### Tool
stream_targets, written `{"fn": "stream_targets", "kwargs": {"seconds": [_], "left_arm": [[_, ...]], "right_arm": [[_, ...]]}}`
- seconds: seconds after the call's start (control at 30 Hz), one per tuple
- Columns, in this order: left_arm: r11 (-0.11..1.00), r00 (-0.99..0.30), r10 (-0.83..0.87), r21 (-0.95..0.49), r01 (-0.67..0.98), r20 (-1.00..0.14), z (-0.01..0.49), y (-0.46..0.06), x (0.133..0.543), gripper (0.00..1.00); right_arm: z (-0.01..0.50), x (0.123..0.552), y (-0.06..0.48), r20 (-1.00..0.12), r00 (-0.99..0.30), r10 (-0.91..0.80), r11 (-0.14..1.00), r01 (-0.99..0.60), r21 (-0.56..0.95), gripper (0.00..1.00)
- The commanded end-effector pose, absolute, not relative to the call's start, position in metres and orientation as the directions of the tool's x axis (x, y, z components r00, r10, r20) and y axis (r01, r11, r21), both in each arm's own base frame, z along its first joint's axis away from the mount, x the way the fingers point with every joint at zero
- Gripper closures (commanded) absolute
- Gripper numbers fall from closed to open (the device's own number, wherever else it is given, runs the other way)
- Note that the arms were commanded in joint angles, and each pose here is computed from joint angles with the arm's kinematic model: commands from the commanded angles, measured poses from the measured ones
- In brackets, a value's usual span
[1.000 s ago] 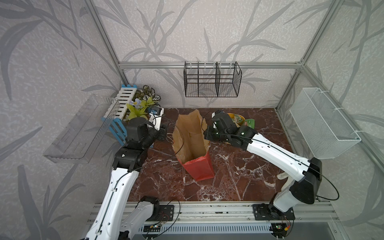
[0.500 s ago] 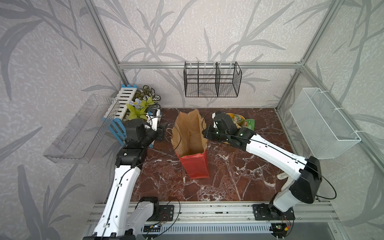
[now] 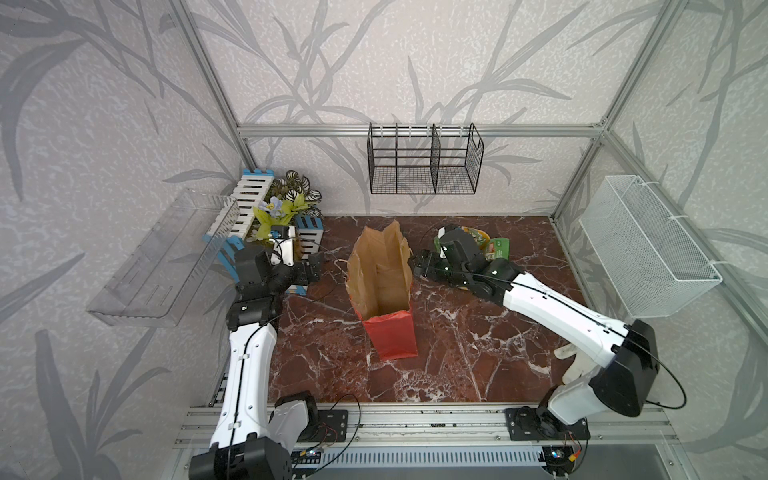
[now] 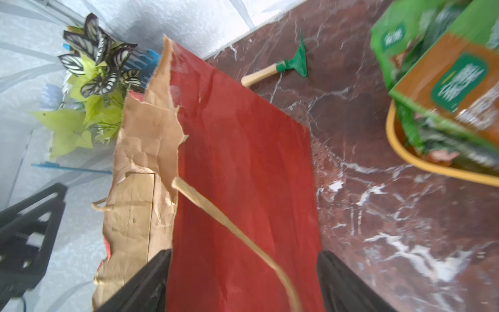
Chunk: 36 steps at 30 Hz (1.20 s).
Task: Place the condiment packets inside the bag
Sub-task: Place the paper bag at the center of the board, then pick up the condiment packet from the storage box.
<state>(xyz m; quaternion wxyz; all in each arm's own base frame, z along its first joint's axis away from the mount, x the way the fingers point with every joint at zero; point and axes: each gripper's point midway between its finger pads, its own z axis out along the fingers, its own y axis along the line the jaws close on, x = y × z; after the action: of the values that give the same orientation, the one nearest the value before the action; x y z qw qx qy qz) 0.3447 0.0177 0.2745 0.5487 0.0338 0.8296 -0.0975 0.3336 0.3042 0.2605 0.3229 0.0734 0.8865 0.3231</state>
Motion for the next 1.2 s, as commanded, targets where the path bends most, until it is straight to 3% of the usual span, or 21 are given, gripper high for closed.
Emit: {"fn": "stream_targets", "kwargs": {"seconds": [0.0, 0.23, 0.57, 0.83, 1.17], "left_arm": [[0.972, -0.384, -0.068, -0.148, 0.181, -0.921, 0.263, 0.021, 0.351, 0.0], [0.987, -0.396, -0.094, -0.137, 0.081, -0.913, 0.225, 0.041, 0.361, 0.0], [0.992, -0.429, -0.119, -0.12, -0.024, -0.896, 0.17, 0.061, 0.369, 0.0], [0.976, -0.494, -0.132, -0.2, 0.086, -0.859, 0.119, 0.04, 0.374, 0.0], [0.961, -0.489, -0.123, -0.227, 0.158, -0.864, 0.111, 0.025, 0.365, 0.0]], "right_arm": [[0.285, 0.335, 0.266, -0.591, -0.725, 0.354, 0.816, -0.07, 0.574, 0.03], [0.275, 0.353, 0.154, -0.613, -0.636, 0.468, 0.856, 0.155, 0.493, 0.01], [0.216, 0.389, 0.036, -0.566, -0.501, 0.655, 0.752, 0.361, 0.551, 0.01], [0.163, 0.427, 0.015, -0.501, -0.535, 0.68, 0.725, 0.394, 0.564, 0.01], [0.115, 0.48, 0.031, -0.417, -0.651, 0.634, 0.73, 0.327, 0.6, 0.11]]}}
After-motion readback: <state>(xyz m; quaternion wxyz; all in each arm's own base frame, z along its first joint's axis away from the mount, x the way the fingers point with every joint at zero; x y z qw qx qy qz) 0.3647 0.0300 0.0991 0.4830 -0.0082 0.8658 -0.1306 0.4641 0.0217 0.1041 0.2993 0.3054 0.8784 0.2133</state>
